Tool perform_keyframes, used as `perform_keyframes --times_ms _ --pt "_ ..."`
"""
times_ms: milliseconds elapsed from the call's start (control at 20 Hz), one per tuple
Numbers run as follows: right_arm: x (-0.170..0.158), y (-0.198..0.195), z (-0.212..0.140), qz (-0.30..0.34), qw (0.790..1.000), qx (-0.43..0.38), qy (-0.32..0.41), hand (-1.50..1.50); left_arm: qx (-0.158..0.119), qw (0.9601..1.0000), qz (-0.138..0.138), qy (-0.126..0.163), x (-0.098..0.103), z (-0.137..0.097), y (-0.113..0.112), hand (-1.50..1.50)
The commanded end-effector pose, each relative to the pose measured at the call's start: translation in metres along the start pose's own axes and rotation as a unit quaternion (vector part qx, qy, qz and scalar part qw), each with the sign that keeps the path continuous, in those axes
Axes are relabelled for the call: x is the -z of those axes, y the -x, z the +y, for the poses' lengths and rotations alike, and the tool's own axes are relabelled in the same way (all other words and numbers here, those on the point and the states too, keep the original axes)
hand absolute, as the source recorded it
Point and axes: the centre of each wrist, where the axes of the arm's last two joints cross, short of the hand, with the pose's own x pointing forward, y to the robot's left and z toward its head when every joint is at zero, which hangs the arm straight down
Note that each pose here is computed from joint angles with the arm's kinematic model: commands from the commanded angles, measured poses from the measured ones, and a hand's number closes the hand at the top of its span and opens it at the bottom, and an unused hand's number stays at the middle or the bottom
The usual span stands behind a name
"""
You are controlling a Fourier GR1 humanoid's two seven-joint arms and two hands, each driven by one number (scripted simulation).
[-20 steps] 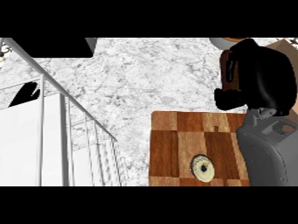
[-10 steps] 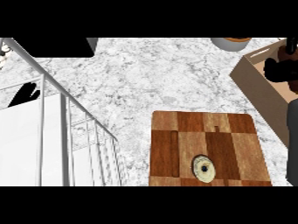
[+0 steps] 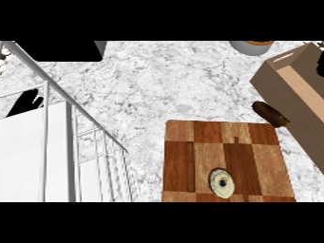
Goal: Pick the sweet potato from the cutting board and place it in the cardboard box
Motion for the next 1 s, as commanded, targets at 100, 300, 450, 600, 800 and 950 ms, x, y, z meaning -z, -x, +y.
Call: perform_keyframes --times_ms 100,300,450,600,800,950 --pt "0.024 0.041 0.04 -0.003 1.0 0.012 -0.008 1.5 -0.004 0.9999 -0.003 0.013 -0.017 -0.01 0.021 0.0" --pt "0.022 0.06 0.076 0.002 0.999 0.011 -0.037 1.5 -0.002 1.0 -0.006 0.002 -0.009 -0.004 -0.012 0.0" --pt "0.03 0.058 0.087 0.013 0.997 0.024 -0.067 1.5 0.001 0.9999 0.007 0.008 -0.016 0.003 0.013 0.0" --pt "0.036 0.089 0.101 0.065 0.988 0.033 -0.137 1.5 -0.004 1.0 -0.004 0.004 -0.005 0.003 -0.013 0.0" --pt "0.02 0.12 0.127 0.095 0.981 0.034 -0.164 -1.5 -0.007 0.9999 0.003 0.012 -0.017 0.006 -0.01 0.0" --pt "0.018 0.112 0.143 0.053 0.983 0.073 -0.159 -1.5 -0.004 0.9999 -0.006 0.009 -0.007 -0.006 0.002 0.0"
